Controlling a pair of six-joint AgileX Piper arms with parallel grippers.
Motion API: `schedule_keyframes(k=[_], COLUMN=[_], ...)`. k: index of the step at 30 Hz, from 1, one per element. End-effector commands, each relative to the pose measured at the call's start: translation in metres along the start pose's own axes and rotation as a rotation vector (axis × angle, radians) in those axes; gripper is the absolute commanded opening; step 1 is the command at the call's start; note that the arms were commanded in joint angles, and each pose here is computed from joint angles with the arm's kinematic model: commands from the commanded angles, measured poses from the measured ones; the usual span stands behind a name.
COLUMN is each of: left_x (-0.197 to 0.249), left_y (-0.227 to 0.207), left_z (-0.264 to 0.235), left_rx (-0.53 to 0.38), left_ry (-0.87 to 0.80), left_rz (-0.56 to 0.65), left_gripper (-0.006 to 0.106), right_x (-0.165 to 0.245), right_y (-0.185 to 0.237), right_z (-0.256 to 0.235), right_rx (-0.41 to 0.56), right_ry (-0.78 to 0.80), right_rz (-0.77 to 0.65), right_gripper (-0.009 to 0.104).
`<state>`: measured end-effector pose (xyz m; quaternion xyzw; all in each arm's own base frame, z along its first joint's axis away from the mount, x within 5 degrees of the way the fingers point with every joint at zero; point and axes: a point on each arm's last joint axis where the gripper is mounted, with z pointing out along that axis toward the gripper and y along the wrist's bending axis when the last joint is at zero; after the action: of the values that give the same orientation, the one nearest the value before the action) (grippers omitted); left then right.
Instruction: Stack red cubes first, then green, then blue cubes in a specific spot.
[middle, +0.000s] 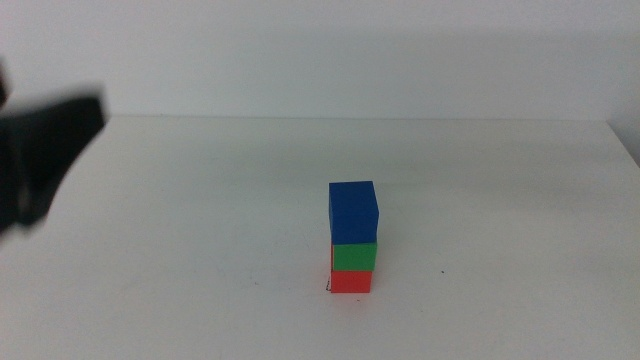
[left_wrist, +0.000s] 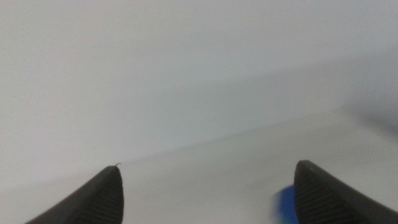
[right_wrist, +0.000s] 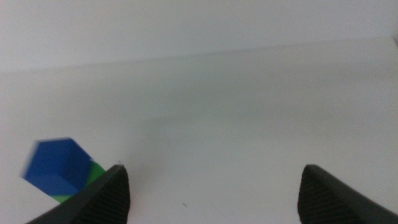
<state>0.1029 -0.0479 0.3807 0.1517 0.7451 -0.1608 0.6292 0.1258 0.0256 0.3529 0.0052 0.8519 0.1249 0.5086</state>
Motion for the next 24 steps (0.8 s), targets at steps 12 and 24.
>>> schedule_keyframes(k=[12, 24], left_x=[0.173, 0.197], left_y=[0.023, 0.027], left_z=[-0.037, -0.031], left_rx=[-0.344, -0.361], left_ry=[0.036, -0.004], left_rz=[-0.026, -0.024], left_gripper=[0.094, 0.094], right_x=[0.108, 0.169], right_y=[-0.037, -0.054], right_z=[0.002, 0.006], right_rx=[0.105, 0.217], right_ry=[-0.343, -0.348], right_rz=[-0.087, -0.153], right_gripper=[0.093, 0.093])
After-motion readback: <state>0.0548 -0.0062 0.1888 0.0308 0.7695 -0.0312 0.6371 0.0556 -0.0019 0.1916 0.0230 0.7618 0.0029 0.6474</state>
